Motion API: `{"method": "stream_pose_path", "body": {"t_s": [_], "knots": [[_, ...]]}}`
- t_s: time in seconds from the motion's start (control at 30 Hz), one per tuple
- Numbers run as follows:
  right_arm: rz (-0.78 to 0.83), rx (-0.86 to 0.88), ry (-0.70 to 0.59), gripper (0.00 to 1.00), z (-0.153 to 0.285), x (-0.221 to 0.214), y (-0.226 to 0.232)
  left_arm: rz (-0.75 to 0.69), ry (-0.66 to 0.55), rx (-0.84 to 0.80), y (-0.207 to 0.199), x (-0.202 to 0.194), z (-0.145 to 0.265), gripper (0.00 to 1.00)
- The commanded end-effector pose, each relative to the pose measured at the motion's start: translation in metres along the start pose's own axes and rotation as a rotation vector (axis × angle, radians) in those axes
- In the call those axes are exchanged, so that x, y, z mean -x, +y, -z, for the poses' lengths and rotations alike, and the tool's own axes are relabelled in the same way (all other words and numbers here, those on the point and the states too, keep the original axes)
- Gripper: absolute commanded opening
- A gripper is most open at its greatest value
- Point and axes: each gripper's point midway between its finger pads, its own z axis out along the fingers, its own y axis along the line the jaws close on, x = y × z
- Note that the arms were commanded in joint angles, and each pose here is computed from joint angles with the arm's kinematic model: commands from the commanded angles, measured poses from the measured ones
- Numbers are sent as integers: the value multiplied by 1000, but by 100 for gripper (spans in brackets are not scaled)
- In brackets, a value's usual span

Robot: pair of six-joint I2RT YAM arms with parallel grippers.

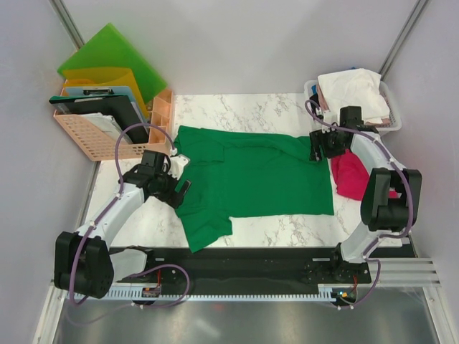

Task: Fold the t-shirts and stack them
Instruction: Fold the flattened tshirt in 1/3 of the way

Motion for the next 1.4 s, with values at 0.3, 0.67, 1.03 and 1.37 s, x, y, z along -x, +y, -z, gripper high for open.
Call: {"method": "stream_pose_path", "body": {"t_s": [0.3,0.67,1.03,1.37], "knots": [[-75,-213,-223,74,89,5,-40,-33,-282,160,22,48,41,98],[-330,-204,-352,82,91,79,-126,-19,-550,507,65,67,110,100],[-335,-242,-289,98,22,164,-159,-44,-498,543,64,38,95,100],[-440,-192,-51,98,-96,87,-165,-75,-453,535,61,23,87,100]]}}
